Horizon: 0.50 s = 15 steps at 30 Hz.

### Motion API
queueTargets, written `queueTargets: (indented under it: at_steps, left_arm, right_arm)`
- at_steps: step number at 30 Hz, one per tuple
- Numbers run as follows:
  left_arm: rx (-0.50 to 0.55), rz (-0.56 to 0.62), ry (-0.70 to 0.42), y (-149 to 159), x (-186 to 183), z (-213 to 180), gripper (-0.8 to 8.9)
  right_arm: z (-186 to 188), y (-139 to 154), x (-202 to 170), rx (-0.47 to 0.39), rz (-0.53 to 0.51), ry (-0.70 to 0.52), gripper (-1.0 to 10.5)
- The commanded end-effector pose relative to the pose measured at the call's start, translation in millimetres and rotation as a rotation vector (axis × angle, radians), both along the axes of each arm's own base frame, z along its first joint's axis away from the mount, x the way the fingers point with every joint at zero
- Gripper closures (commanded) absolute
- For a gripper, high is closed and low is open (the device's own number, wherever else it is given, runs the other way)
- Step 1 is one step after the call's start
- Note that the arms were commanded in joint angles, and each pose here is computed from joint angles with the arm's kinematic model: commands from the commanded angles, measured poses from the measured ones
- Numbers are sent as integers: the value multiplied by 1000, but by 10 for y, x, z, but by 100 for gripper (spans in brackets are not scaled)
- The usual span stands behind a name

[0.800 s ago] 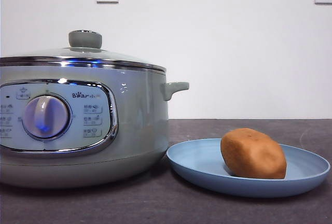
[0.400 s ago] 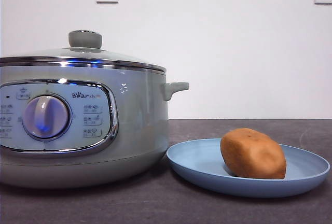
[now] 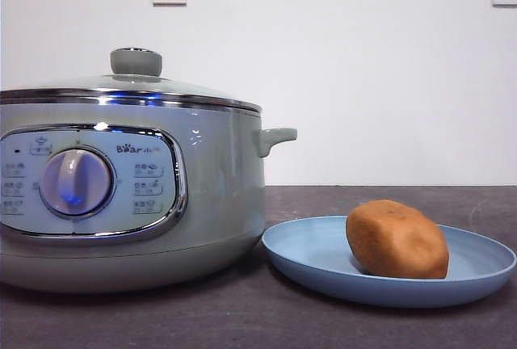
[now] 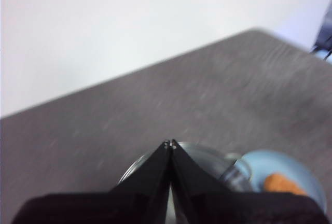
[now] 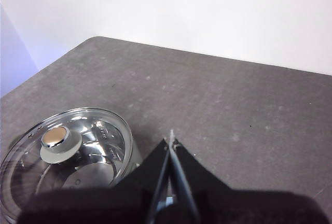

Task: Take the potato out from the steamer,put the potato on the plate,close the lid

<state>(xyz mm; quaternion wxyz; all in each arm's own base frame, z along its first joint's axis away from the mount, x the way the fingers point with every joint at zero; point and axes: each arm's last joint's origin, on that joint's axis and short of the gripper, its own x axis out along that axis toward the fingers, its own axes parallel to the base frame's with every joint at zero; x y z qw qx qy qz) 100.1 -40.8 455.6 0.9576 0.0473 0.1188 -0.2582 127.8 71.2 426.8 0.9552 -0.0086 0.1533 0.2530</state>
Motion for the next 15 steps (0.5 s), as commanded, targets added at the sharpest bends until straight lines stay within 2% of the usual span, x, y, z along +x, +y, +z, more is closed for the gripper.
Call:
queueTargets:
  at_steps: [1, 4, 15]
  left_arm:
    - [-51, -33, -83, 13, 38, -269, 817]
    - [-78, -14, -150, 47, 41, -597, 817]
    - [-195, 109, -232, 170, 21, -1827, 817]
  right_arm:
    - [7, -1, -1, 11, -6, 0, 948]
    - [8, -1, -2, 11, -6, -1, 948]
    - [8, -1, -2, 11, -6, -1, 948]
